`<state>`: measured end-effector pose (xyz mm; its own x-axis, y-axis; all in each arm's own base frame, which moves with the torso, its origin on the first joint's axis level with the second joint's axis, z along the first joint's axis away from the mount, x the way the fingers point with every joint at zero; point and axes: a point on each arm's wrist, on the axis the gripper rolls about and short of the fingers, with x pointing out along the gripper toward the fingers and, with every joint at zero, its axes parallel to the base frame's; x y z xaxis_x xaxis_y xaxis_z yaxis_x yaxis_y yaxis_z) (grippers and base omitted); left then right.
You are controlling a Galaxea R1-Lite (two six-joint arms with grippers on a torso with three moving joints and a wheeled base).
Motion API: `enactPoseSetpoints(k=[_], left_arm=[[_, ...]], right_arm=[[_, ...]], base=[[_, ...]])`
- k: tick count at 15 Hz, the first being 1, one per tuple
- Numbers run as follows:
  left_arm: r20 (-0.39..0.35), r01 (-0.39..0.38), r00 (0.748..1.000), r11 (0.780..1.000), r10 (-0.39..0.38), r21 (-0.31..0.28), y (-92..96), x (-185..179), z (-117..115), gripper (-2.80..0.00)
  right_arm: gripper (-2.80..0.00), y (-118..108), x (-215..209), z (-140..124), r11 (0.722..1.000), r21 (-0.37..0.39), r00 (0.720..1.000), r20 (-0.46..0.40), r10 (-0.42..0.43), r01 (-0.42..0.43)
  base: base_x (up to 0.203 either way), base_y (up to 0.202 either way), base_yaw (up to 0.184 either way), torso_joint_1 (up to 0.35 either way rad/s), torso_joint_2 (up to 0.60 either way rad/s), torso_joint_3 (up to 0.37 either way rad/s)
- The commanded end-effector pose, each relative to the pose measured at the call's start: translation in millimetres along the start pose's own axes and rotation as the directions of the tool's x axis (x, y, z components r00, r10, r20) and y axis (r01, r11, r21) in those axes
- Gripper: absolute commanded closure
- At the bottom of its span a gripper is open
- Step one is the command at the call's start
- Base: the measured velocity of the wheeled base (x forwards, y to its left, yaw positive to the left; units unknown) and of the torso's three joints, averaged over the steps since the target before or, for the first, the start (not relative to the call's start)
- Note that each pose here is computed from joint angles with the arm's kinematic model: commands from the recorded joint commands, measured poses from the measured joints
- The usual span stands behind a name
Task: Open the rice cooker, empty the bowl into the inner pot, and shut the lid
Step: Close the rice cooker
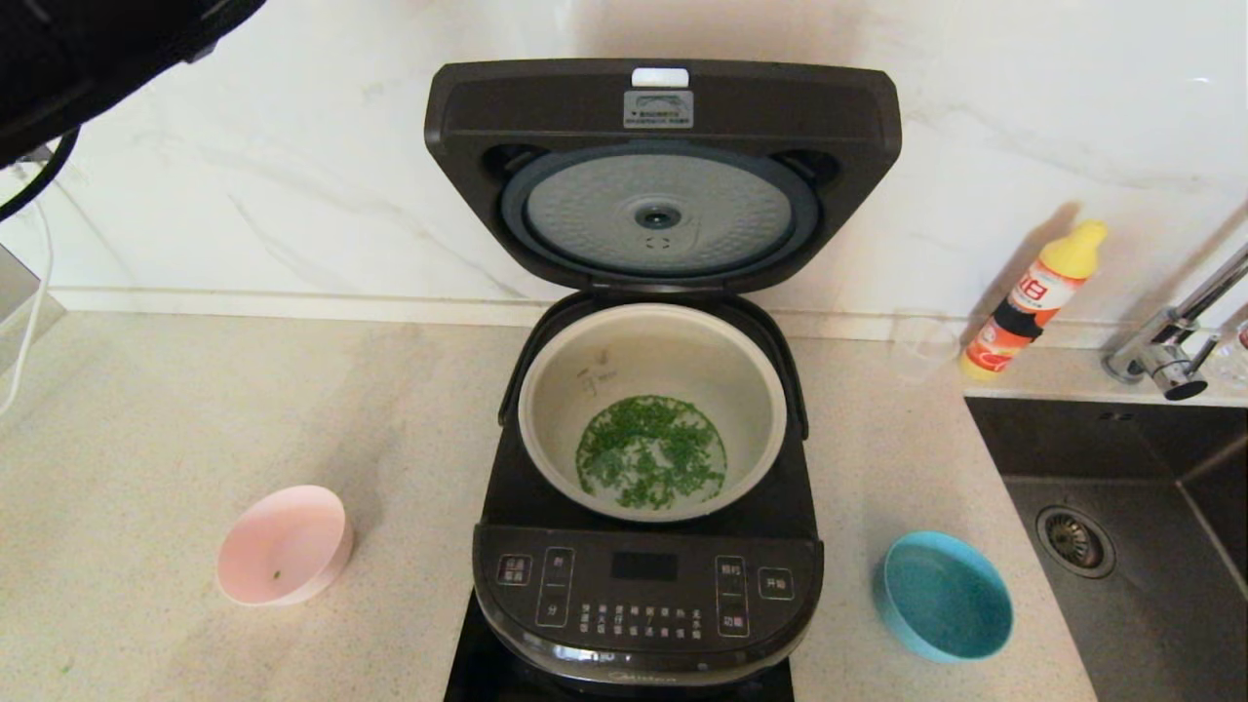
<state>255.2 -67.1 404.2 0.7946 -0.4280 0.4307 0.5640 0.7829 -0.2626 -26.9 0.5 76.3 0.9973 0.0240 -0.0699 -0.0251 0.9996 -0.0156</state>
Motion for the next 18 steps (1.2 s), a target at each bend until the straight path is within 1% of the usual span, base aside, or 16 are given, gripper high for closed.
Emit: enactPoseSetpoints(k=[1, 3, 4, 6, 8, 10, 13, 15, 18], left_arm=[[0.023, 0.053, 0.998, 0.999, -0.053, 0.005, -5.1, 30.8, -4.4, 0.0], [0.041, 0.095, 0.995, 0.995, -0.096, 0.018, -15.2, 51.8, -1.2, 0.0], [0.033, 0.11, 0.993, 0.994, -0.111, 0.014, -18.1, 62.5, -6.1, 0.0], [0.005, 0.138, 0.99, 0.99, -0.138, -0.002, -23.0, 81.9, -24.7, 0.0], [-0.042, 0.16, 0.986, 0.987, -0.161, -0.021, -29.8, 91.9, -45.3, 0.0], [-0.065, 0.17, 0.983, 0.985, -0.17, -0.006, -32.0, 96.2, -55.9, 0.0], [-0.114, 0.165, 0.981, 0.986, -0.159, 0.037, -28.7, 99.6, -66.9, 0.0], [-0.131, 0.163, 0.979, 0.986, -0.156, 0.047, -29.1, 97.7, -65.5, 0.0], [-0.182, 0.162, 0.972, 0.985, -0.15, 0.056, -30.7, 93.2, -63.7, 0.0]], right_arm=[[0.0, 0.0, 0.1, 0.0, 1.0, -0.001, 1.0, -0.002, 0.001, -0.001], [0.0, 0.0, 0.1, 0.0, 1.0, 0.0, 1.0, -0.002, 0.001, -0.001], [0.0, 0.0, 0.1, 0.0, 1.0, -0.001, 1.0, -0.002, 0.001, -0.001], [0.0, 0.0, 0.1, 0.0, 1.0, -0.001, 1.0, -0.002, 0.001, -0.001], [0.0, 0.0, 0.1, 0.0, 1.0, 0.0, 1.0, -0.002, 0.001, -0.001], [0.0, 0.0, 0.1, 0.0, 1.0, -0.001, 1.0, -0.002, 0.001, -0.001], [0.0, 0.0, 0.1, 0.0, 1.0, -0.001, 1.0, -0.002, 0.001, -0.001], [0.0, 0.0, 0.1, 0.0, 1.0, -0.001, 1.0, -0.002, 0.001, -0.001], [0.0, 0.0, 0.1, 0.0, 1.0, -0.001, 1.0, -0.002, 0.001, -0.001]], base=[[0.0, 0.0, 0.0, 0.0, 0.0, 0.0], [0.0, 0.0, 0.0, 0.0, 0.0, 0.0], [0.0, 0.0, 0.0, 0.0, 0.0, 0.0], [0.0, 0.0, 0.0, 0.0, 0.0, 0.0], [0.0, 0.0, 0.0, 0.0, 0.0, 0.0], [0.0, 0.0, 0.0, 0.0, 0.0, 0.0], [0.0, 0.0, 0.0, 0.0, 0.0, 0.0], [0.0, 0.0, 0.0, 0.0, 0.0, 0.0], [0.0, 0.0, 0.0, 0.0, 0.0, 0.0]])
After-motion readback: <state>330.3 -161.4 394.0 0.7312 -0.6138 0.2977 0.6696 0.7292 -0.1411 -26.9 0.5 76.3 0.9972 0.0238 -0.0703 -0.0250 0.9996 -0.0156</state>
